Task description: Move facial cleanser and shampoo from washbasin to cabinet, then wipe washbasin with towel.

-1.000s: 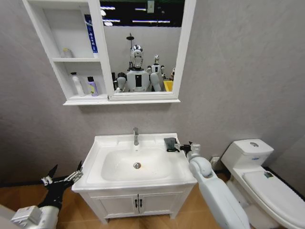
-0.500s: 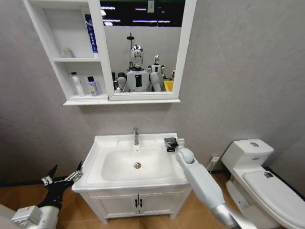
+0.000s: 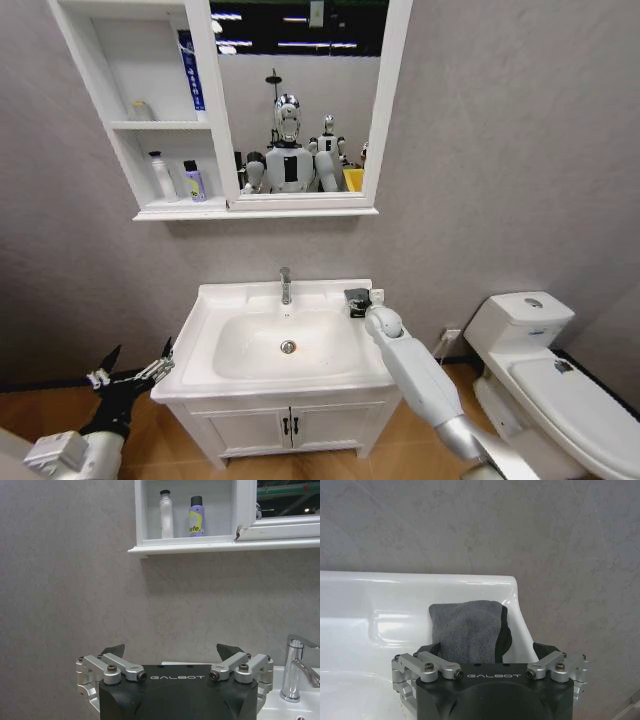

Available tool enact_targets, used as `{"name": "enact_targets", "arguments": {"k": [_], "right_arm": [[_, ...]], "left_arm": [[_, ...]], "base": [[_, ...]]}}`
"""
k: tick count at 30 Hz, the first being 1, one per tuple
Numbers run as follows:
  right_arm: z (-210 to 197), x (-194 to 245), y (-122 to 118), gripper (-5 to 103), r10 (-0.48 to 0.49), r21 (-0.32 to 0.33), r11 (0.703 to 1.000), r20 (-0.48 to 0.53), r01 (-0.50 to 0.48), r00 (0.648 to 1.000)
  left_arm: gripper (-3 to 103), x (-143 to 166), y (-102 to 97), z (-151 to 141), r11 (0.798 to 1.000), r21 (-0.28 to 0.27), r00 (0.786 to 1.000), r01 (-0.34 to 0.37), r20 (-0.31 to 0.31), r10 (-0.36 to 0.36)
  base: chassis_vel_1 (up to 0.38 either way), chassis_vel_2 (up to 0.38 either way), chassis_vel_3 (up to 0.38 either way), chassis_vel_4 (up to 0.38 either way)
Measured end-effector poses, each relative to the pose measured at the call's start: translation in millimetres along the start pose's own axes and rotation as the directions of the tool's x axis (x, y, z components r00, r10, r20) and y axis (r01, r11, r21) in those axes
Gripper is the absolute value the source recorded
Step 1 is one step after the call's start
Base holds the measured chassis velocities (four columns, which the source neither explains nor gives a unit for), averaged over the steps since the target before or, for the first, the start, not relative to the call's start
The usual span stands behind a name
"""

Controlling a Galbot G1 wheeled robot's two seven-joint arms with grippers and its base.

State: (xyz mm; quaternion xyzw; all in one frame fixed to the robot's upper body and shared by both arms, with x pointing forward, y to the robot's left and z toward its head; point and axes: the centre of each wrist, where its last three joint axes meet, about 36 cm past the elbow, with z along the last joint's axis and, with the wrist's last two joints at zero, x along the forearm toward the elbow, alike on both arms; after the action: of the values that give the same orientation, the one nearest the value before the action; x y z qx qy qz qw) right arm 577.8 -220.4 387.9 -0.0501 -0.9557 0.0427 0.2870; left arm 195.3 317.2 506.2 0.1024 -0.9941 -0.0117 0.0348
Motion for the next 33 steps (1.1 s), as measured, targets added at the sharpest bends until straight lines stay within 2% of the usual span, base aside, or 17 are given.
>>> {"name": "enact_targets", "arguments": {"k": [1, 5, 8, 9, 10, 11, 14, 17, 20, 21, 23, 24, 26, 28, 30, 33], "right_arm": [[1, 0, 0, 102, -0.001, -0.002, 1.0, -0.003, 0.001, 1.0], [4, -3, 0, 91, -0.006, -0.006, 1.0, -0.017, 0.006, 1.0], [5, -4, 0, 91, -0.012, -0.008, 1.0, -0.02, 0.012, 1.0], [6, -5, 0, 80, -0.014, -0.01, 1.0, -0.02, 0.013, 1.0], [7, -6, 1, 74, -0.013, -0.013, 1.0, -0.018, 0.013, 1.0], [7, -6, 1, 74, -0.013, -0.013, 1.0, -0.018, 0.013, 1.0], [11, -8, 1, 57, -0.009, -0.013, 1.0, -0.016, 0.008, 1.0], [13, -8, 1, 52, -0.008, -0.014, 1.0, -0.016, 0.008, 1.0], [16, -10, -3, 35, -0.009, -0.015, 1.0, -0.008, 0.009, 1.0], [16, -10, -3, 35, -0.009, -0.015, 1.0, -0.008, 0.009, 1.0], [20, -11, -5, 25, -0.011, -0.015, 1.0, -0.004, 0.011, 1.0], [20, -11, -5, 25, -0.011, -0.015, 1.0, -0.004, 0.011, 1.0], [22, -10, -7, 14, -0.013, -0.016, 1.0, -0.003, 0.013, 1.0], [22, -9, -7, 14, -0.015, -0.017, 1.0, 0.003, 0.015, 1.0], [24, 0, -4, 5, -0.028, -0.005, 1.0, 0.029, 0.028, 0.999], [25, 16, 5, 4, -0.057, 0.016, 0.998, 0.058, 0.056, 0.997]], "left_arm": [[100, 0, 0.0, 0, 1.0, 0.0, 1.0, 0.0, 0.0, 0.0], [100, 0, 0.0, 0, 1.0, 0.0, 1.0, 0.0, 0.0, 0.0], [100, 0, 0.0, 0, 1.0, 0.0, 1.0, 0.0, 0.0, 0.0], [100, 0, 0.0, 0, 1.0, 0.0, 1.0, 0.0, 0.0, 0.0], [100, 0, 0.0, 0, 1.0, 0.0, 1.0, 0.0, 0.0, 0.0], [100, 0, 0.0, 0, 1.0, 0.0, 1.0, 0.0, 0.0, 0.0], [100, 0, 0.0, 0, 1.0, 0.0, 1.0, 0.0, 0.0, 0.0], [100, 0, 0.0, 0, 1.0, 0.0, 1.0, 0.0, 0.0, 0.0], [100, 0, 0.0, 0, 1.0, 0.0, 1.0, 0.0, 0.0, 0.0], [100, 0, 0.0, 0, 1.0, 0.0, 1.0, 0.0, 0.0, 0.0], [100, 0, 0.0, 0, 1.0, 0.0, 1.0, 0.0, 0.0, 0.0], [100, 0, 0.0, 0, 1.0, 0.0, 1.0, 0.0, 0.0, 0.0], [100, 0, 0.0, 0, 1.0, 0.0, 1.0, 0.0, 0.0, 0.0], [100, 0, 0.0, 0, 1.0, 0.0, 1.0, 0.0, 0.0, 0.0], [100, 0, 0.0, 0, 1.0, 0.0, 1.0, 0.0, 0.0, 0.0], [100, 0, 0.0, 0, 1.0, 0.0, 1.0, 0.0, 0.0, 0.0]], "base": [[0.0, 0.0, 0.0, 0.0], [0.0, 0.0, 0.0, 0.0], [0.0, 0.0, 0.0, 0.0], [0.0, 0.0, 0.0, 0.0], [0.0, 0.0, 0.0, 0.0], [0.0, 0.0, 0.0, 0.0], [0.0, 0.0, 0.0, 0.0], [0.0, 0.0, 0.0, 0.0], [0.0, 0.0, 0.0, 0.0], [0.0, 0.0, 0.0, 0.0], [0.0, 0.0, 0.0, 0.0], [0.0, 0.0, 0.0, 0.0], [0.0, 0.0, 0.0, 0.0], [0.0, 0.0, 0.0, 0.0], [0.0, 0.0, 0.0, 0.0], [0.0, 0.0, 0.0, 0.0]]}}
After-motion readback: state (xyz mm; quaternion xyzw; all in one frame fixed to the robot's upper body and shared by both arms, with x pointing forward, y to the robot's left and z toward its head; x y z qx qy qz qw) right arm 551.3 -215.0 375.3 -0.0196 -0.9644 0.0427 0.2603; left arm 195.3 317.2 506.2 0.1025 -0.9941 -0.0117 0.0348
